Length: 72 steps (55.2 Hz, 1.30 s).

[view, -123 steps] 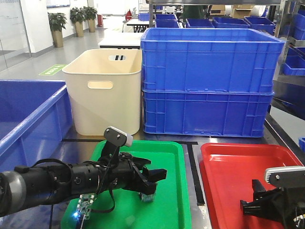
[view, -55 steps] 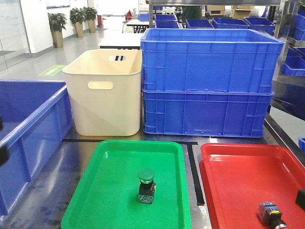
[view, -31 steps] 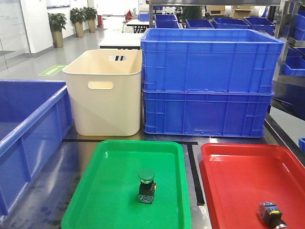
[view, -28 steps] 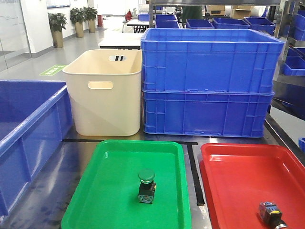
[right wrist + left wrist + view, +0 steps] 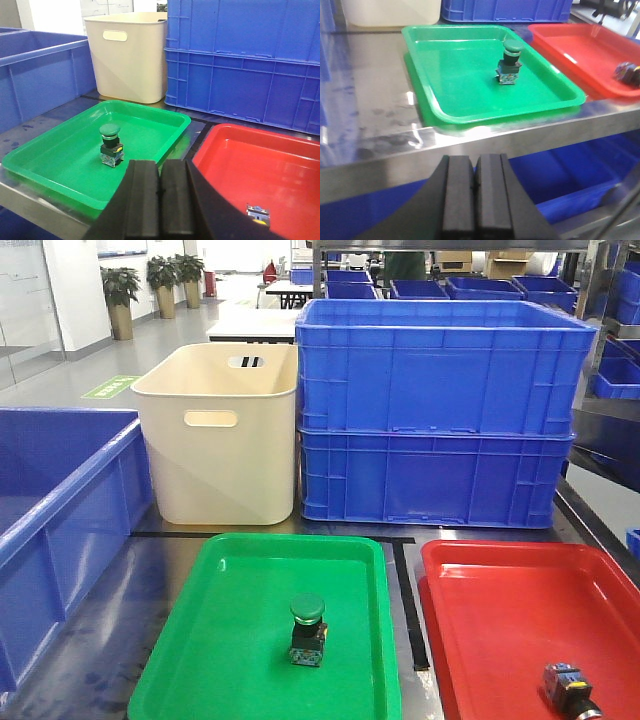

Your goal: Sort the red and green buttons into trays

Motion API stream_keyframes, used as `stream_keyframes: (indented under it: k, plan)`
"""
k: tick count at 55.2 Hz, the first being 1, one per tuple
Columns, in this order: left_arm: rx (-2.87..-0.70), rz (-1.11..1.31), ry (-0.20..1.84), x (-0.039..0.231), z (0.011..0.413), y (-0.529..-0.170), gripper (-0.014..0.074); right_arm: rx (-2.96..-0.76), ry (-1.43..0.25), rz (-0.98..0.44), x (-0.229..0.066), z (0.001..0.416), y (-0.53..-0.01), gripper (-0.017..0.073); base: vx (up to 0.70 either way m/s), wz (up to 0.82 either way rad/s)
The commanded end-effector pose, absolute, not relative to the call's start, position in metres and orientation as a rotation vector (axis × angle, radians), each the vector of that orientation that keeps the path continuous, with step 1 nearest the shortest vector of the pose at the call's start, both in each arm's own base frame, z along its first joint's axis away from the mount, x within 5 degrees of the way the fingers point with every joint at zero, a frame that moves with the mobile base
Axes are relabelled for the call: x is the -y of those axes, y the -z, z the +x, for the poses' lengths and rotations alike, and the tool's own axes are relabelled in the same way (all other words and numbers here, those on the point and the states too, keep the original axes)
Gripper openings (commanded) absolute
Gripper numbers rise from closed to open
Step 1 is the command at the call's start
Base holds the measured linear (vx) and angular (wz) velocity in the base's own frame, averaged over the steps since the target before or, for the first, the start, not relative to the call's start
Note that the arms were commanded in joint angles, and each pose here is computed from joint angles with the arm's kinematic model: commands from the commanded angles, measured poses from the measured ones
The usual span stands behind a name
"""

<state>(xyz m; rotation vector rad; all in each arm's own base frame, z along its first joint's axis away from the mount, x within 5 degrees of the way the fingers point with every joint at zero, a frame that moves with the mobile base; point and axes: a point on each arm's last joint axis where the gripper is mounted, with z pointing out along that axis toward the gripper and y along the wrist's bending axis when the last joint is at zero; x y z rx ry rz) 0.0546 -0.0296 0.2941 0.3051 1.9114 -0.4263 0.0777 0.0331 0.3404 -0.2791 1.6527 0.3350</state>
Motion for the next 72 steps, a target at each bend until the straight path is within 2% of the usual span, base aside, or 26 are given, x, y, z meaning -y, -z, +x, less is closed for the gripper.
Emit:
stream_keyframes:
  k: [1, 9, 21, 31, 72]
  plan:
    - [-1.771, 0.325, 0.372, 0.028, 0.058, -0.312, -0.0006, -1.571, -0.316, -0.244, -0.030, 0.078, -0.355, -0.0013, 0.00, 0.00]
    - [-1.618, 0.319, 0.278, 0.023, 0.061, -0.302, -0.0006, -1.570, -0.317, -0.243, -0.030, 0.078, -0.355, -0.0013, 0.00, 0.00]
    - [-1.568, 0.074, 0.228, 0.011, 0.053, -0.236, -0.0006, -1.570, -0.317, -0.243, -0.030, 0.078, -0.355, -0.0013, 0.00, 0.01]
    - [-1.589, -0.027, 0.242, 0.008, 0.056, -0.194, -0.0006, -1.570, -0.317, -0.243, -0.030, 0.078, -0.355, -0.0013, 0.00, 0.00]
    - [-1.627, -0.021, 0.234, 0.008, 0.055, -0.191, -0.0006, -1.567, -0.316, -0.241, -0.030, 0.078, -0.355, -0.0013, 0.00, 0.00]
